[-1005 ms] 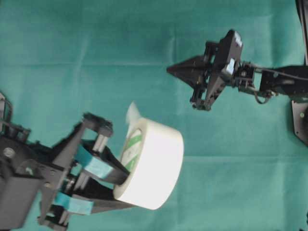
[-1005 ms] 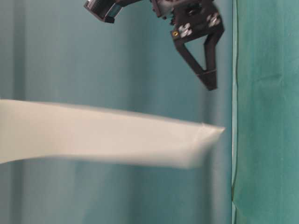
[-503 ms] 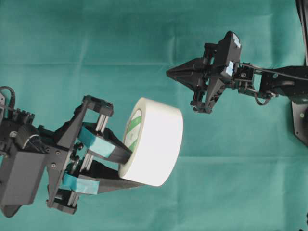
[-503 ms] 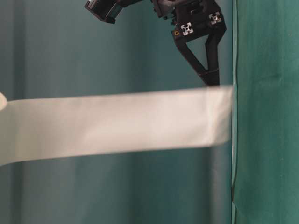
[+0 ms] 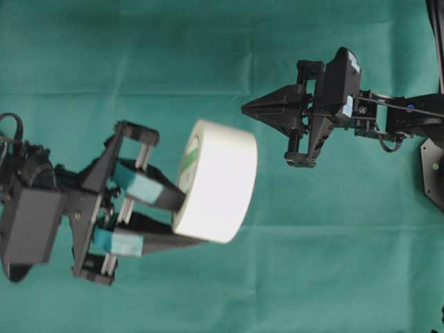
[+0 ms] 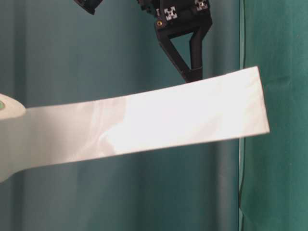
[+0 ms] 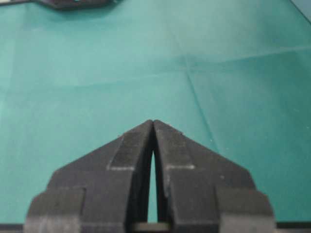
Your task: Peel off the duct tape with your right arm.
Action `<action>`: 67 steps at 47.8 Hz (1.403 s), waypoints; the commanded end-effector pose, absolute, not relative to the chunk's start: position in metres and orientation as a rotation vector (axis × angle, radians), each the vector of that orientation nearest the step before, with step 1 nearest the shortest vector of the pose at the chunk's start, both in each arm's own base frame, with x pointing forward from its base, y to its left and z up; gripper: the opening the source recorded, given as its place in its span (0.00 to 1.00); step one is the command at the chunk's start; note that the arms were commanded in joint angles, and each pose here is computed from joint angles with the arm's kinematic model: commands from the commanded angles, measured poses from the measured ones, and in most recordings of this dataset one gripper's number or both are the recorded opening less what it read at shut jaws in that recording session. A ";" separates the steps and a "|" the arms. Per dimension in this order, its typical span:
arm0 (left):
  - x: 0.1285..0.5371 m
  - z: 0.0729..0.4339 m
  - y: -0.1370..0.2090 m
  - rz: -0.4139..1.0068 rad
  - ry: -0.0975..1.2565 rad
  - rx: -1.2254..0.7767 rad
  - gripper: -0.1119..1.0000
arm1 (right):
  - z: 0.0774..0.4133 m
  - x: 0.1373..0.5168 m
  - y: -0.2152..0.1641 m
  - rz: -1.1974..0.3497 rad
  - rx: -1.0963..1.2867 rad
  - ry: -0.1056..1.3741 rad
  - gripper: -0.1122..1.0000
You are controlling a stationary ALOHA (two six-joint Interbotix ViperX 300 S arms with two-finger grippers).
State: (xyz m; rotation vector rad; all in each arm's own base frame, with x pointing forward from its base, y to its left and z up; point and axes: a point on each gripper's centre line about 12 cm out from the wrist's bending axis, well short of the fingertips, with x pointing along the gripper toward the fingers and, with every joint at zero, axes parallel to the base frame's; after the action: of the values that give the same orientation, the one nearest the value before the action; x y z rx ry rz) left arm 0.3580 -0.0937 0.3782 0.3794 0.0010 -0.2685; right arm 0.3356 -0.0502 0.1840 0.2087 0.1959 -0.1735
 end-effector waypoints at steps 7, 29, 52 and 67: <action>0.351 0.392 -0.074 -0.208 -0.064 0.353 0.28 | 0.195 0.337 -0.044 -0.149 0.200 0.162 0.01; 0.351 0.389 -0.058 -0.158 -0.094 0.336 0.28 | 0.194 0.337 -0.034 -0.107 0.182 0.169 0.02; 0.352 0.391 -0.053 -0.143 -0.096 0.334 0.28 | 0.193 0.339 -0.014 -0.050 0.177 0.175 0.34; 0.352 0.392 -0.053 -0.142 -0.101 0.333 0.28 | 0.186 0.347 -0.014 -0.051 0.178 0.188 0.51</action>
State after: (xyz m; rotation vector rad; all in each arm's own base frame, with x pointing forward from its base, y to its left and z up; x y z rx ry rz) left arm 0.3582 -0.0540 0.3707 0.3382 -0.0340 -0.1545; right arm 0.3403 -0.0145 0.1772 0.1792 0.2249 -0.0556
